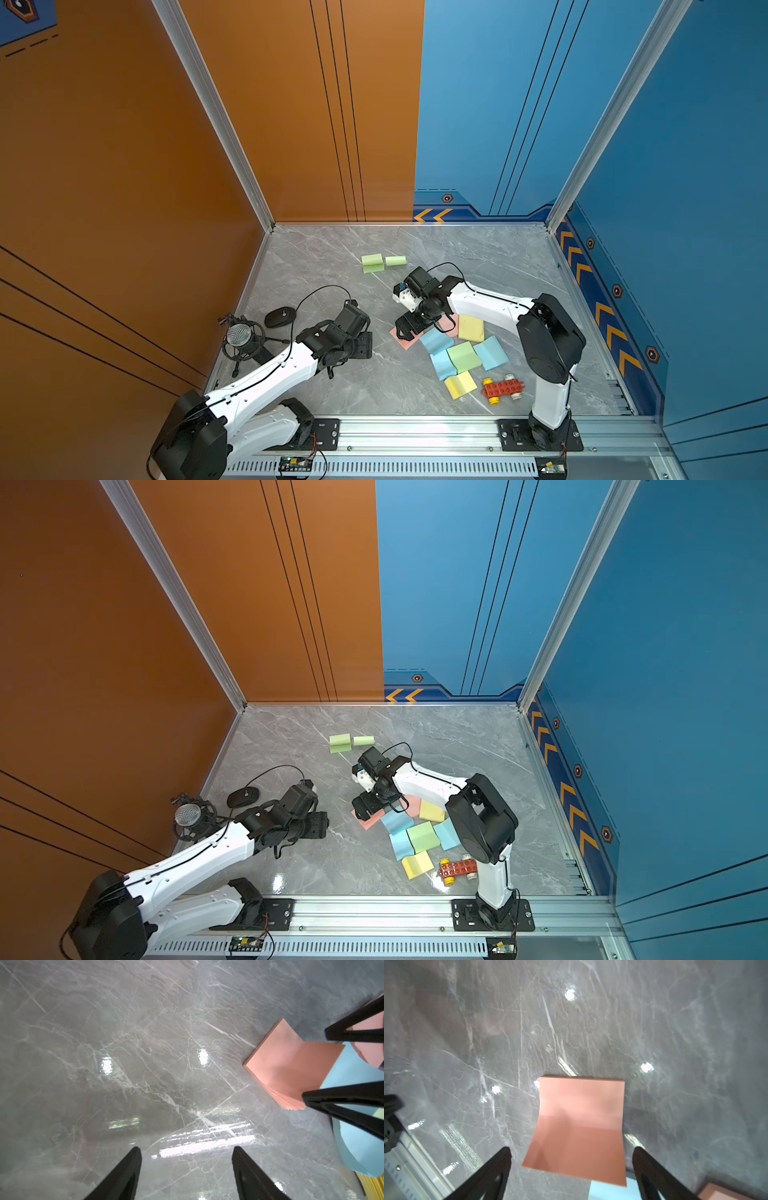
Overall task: Tear off pages from different memo pads
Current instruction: Move the memo pad to the center of the board, then pick up the memo pad from the center of the board.
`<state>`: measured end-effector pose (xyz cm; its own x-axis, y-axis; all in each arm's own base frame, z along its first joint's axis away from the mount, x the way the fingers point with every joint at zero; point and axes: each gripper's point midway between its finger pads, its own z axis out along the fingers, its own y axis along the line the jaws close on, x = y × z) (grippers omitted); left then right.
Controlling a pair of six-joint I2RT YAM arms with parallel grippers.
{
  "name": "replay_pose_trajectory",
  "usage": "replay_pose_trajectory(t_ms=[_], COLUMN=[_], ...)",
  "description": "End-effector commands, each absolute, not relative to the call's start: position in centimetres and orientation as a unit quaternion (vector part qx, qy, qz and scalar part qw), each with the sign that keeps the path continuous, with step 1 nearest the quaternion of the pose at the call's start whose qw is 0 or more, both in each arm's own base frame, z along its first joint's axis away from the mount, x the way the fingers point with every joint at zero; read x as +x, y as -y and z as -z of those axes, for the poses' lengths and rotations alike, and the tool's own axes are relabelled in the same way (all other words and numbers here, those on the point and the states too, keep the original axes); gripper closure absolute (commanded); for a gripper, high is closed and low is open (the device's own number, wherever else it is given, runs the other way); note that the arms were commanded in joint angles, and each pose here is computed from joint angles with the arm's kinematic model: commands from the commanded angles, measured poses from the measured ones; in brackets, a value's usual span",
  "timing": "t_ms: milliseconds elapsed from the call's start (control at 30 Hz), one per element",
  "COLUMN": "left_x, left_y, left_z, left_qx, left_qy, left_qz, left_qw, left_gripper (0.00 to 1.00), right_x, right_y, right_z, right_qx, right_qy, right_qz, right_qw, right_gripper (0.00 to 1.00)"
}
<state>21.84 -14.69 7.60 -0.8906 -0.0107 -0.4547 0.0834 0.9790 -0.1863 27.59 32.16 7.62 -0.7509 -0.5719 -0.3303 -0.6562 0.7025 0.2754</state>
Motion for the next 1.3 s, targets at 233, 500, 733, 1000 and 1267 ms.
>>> replay_pose_trajectory(t_ms=[233, 500, 733, 1000, 1267], left_x=[21.9, 23.9, 24.2, 24.8, 26.1], left_y=[20.1, 23.7, 23.9, 24.1, 24.1], left_z=[-9.6, -8.9, -6.5, -6.0, -5.7], left_qx=[0.105, 0.177, 0.195, 0.197, 0.178], left_qy=[-0.947, -0.946, -0.952, -0.953, -0.958], left_qz=[0.188, 0.191, 0.174, 0.17, 0.167], left_qw=[0.237, 0.195, 0.162, 0.155, 0.153], left_gripper=[0.07, 0.04, 0.05, 0.04, 0.08], right_x=[30.1, 30.9, 31.2, 31.0, 31.0], right_y=[-26.3, -24.9, -25.0, -25.0, -24.9], right_z=[-10.8, -11.1, -10.7, -10.4, -10.3], right_qx=[-0.26, -0.223, -0.219, -0.22, -0.222], right_qy=[-0.925, -0.915, -0.917, -0.919, -0.919], right_qz=[-0.162, -0.187, -0.185, -0.183, -0.179], right_qw=[0.226, 0.28, 0.277, 0.272, 0.271], right_gripper=[0.06, 0.06, 0.06, 0.06, 0.06])
